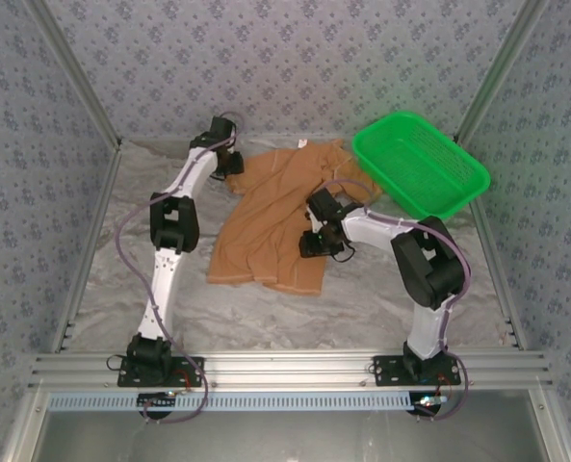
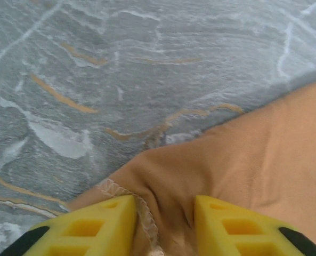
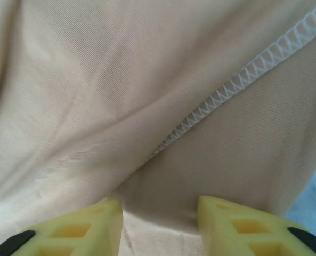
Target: Fold the inside-out t-shirt
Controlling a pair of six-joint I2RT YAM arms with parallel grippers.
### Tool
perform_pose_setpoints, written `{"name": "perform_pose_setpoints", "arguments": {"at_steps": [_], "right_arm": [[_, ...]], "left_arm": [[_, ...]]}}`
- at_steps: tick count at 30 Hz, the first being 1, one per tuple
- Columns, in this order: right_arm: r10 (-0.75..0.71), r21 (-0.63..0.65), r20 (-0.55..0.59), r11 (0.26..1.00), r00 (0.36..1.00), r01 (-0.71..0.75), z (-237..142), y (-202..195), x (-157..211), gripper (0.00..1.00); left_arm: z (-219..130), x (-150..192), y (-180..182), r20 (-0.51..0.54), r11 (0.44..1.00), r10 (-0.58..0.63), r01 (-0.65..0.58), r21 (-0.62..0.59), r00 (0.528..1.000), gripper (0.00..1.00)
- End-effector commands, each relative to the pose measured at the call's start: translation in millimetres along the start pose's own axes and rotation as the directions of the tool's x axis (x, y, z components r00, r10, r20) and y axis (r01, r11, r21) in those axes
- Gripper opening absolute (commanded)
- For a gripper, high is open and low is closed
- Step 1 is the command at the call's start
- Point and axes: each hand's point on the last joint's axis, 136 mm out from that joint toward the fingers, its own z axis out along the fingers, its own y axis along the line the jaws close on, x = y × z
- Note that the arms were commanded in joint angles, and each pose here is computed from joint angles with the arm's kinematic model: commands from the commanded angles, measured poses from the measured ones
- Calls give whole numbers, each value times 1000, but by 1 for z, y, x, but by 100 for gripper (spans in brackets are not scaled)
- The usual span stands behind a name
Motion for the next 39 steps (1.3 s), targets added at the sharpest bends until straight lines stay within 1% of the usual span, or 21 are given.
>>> {"name": "perform_pose_setpoints", "arguments": {"at_steps": [1, 2, 3, 5, 6, 10, 11, 12, 14, 18, 23, 24, 25, 26, 28, 29, 31, 33, 35, 37, 39], "right_arm": [[79, 132, -129, 989, 989, -62, 0, -34, 44, 39], [92, 163, -150, 984, 984, -67, -4, -41, 52, 38], [100, 184, -153, 980, 983, -71, -7, -46, 54, 37], [124, 219, -155, 972, 980, -88, -13, -56, 60, 35], [138, 234, -155, 967, 978, -99, -15, -61, 63, 34], [200, 260, -139, 952, 970, -159, -25, -81, 71, 32], [209, 259, -136, 951, 968, -168, -26, -83, 72, 32], [211, 258, -131, 951, 969, -172, -27, -84, 72, 32], [207, 252, -123, 952, 970, -172, -29, -83, 68, 32], [191, 248, -93, 955, 977, -163, -37, -81, 52, 32], [117, 181, -3, 977, 993, -114, -58, -64, 16, 39], [100, 175, 11, 979, 995, -101, -64, -62, 12, 41], [84, 169, 22, 982, 996, -87, -70, -60, 8, 44], [71, 167, 32, 983, 997, -75, -76, -59, 7, 46], [66, 171, 47, 983, 997, -73, -84, -61, 7, 50], [71, 171, 52, 982, 996, -79, -86, -63, 10, 52], [92, 162, 49, 982, 995, -99, -84, -67, 16, 54], [111, 147, 36, 982, 993, -115, -78, -70, 21, 54], [116, 132, 29, 984, 993, -119, -70, -70, 23, 54], [114, 122, 29, 986, 993, -117, -64, -69, 20, 52], [117, 122, 2, 986, 993, -117, -56, -70, 20, 50]], "left_arm": [[7, 21, 21, -97, 999, -34, 32, -21, 995, 23], [7, 21, 24, -101, 999, -42, 40, -19, 994, 18], [7, 22, 28, -110, 999, -50, 48, -18, 993, 13], [6, 22, 39, -119, 998, -68, 66, -23, 991, 1], [6, 22, 44, -122, 997, -75, 72, -28, 990, 0], [-2, 16, 73, -115, 992, -117, 111, -62, 986, 0], [-4, 14, 81, -107, 988, -148, 142, -65, 983, 0], [-5, 10, 83, -98, 986, -165, 162, -43, 981, 0], [-11, 2, 87, -72, 984, -178, 176, -36, 981, 0], [-21, -12, 94, -33, 983, -178, 176, -50, 983, 0], [-39, -26, 114, 5, 976, -203, 203, -77, 979, 0], [-43, -28, 117, 13, 975, -206, 206, -84, 979, 4], [-48, -30, 120, 21, 974, -207, 209, -87, 978, 16], [-53, -33, 121, 27, 974, -207, 209, -86, 978, 24], [-67, -37, 120, 35, 976, -199, 201, -82, 979, 39], [-75, -39, 118, 40, 978, -194, 197, -74, 980, 43], [-90, -40, 109, 48, 979, -198, 200, -34, 979, 48], [-109, -40, 96, 74, 978, -207, 206, 33, 975, 52], [-129, -33, 79, 108, 973, -219, 208, 104, 970, 56], [-144, -18, 65, 115, 967, -223, 204, 151, 968, 58], [-157, 8, 47, 109, 961, -218, 194, 196, 970, 59]]}}
